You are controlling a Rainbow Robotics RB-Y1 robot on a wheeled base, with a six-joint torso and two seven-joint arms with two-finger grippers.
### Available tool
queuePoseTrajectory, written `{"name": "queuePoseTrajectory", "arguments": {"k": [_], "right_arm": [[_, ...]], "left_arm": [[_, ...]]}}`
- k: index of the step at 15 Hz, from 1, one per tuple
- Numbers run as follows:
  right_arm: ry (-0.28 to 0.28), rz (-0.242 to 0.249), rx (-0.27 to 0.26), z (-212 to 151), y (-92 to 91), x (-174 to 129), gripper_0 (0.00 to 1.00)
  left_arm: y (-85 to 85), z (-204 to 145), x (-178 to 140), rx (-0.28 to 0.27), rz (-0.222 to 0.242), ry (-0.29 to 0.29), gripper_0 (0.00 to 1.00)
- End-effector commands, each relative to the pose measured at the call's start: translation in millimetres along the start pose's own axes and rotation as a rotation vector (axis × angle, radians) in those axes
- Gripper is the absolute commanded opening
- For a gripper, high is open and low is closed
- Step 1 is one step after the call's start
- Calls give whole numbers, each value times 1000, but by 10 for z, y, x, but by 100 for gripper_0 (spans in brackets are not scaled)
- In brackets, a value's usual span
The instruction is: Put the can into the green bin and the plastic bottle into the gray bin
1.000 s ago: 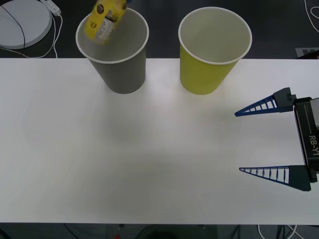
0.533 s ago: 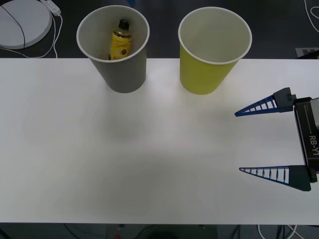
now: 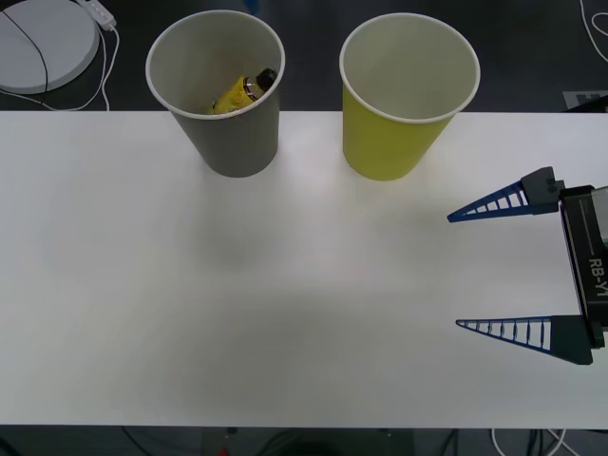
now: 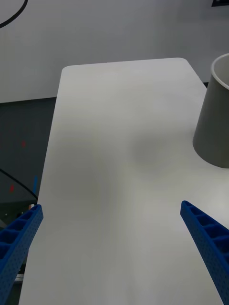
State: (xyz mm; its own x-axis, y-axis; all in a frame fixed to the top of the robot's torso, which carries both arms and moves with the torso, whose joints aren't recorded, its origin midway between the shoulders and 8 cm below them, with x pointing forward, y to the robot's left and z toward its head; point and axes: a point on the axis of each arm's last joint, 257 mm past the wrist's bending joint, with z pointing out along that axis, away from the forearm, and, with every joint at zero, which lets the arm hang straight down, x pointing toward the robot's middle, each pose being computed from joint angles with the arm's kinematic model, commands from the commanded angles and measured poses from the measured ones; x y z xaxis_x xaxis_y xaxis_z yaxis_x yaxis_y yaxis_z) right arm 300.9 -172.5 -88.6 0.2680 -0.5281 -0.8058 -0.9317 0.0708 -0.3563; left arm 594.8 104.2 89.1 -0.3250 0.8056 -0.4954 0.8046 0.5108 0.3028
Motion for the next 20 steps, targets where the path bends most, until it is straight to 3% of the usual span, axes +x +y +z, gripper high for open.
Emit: {"name": "queuePoseTrajectory", "arguments": {"k": [1, 7, 9, 15, 20], "right_arm": [[0, 0, 0, 0, 0, 0, 100], [0, 0, 0, 0, 0, 0, 100], [0, 0, 0, 0, 0, 0, 100], [0, 0, 0, 0, 0, 0, 100], [0, 0, 0, 0, 0, 0, 100]], "left_arm": [[-14, -36, 91, -2, 19, 0, 100], [-45, -144, 393, -12, 35, -17, 100], [-118, -144, 516, 5, -8, -59, 100], [-189, -94, 829, 43, -70, -164, 100], [-329, -29, 1124, 46, -47, -189, 100]]}}
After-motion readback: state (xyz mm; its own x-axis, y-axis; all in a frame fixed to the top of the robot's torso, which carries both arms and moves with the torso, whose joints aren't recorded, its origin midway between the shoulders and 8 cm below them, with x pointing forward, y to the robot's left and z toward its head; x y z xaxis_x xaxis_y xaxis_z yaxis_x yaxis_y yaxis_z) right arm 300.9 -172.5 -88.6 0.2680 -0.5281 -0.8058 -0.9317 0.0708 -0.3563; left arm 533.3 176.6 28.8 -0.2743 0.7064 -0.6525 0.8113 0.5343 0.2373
